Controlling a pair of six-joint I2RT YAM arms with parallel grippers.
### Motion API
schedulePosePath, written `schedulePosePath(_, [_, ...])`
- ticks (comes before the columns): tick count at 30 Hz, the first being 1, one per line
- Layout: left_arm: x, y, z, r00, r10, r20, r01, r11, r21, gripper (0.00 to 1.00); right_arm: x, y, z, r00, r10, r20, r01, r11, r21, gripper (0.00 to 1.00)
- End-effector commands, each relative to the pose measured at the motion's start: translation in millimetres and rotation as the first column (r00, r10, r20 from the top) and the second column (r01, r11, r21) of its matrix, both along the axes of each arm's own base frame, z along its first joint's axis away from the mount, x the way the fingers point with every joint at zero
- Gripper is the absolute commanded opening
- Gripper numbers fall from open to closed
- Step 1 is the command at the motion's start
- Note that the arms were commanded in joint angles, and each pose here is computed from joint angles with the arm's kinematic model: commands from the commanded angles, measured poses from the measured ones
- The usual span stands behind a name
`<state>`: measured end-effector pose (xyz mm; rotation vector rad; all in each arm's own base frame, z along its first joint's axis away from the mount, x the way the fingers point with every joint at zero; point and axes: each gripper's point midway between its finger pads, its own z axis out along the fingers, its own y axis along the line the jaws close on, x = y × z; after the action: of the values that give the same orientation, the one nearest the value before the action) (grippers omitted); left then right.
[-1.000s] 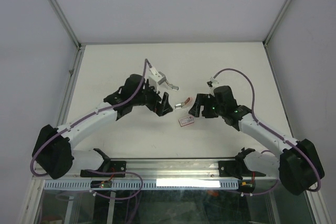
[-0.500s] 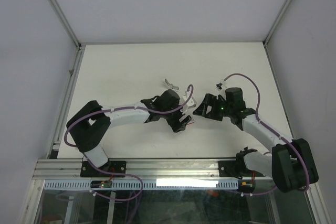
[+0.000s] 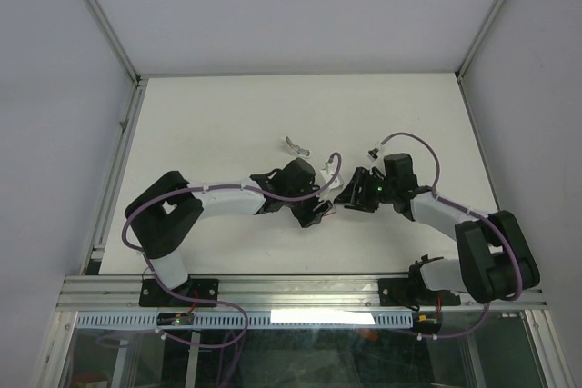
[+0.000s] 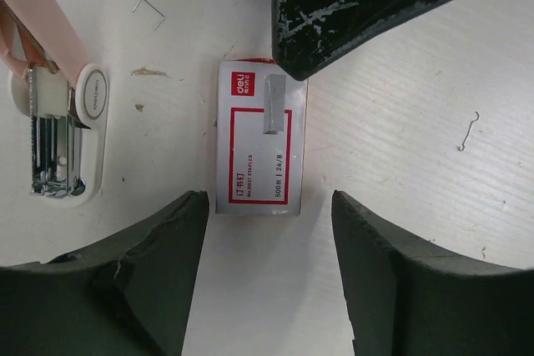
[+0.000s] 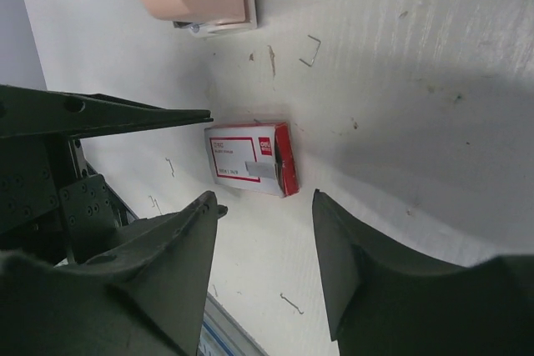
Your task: Load the staples into the stapler
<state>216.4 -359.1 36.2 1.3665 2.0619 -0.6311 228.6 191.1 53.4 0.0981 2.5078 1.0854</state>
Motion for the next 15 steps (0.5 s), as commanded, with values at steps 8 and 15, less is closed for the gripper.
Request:
schedulePosePath(8, [8, -21, 10, 0.997, -0.046, 0.069, 0.049, 0.998, -0.04, 0.55, 16, 22, 7, 0.997, 0.081, 0.018, -0.082, 0.992, 0.095, 0.42])
schedulePosePath(15, [6, -21, 8, 0.996, -0.059, 0.071, 0.061, 0.998, -0.03, 0.46, 17, 26, 6, 0.995, 0.096, 0.015, -0.097, 0.99, 0.106, 0.37])
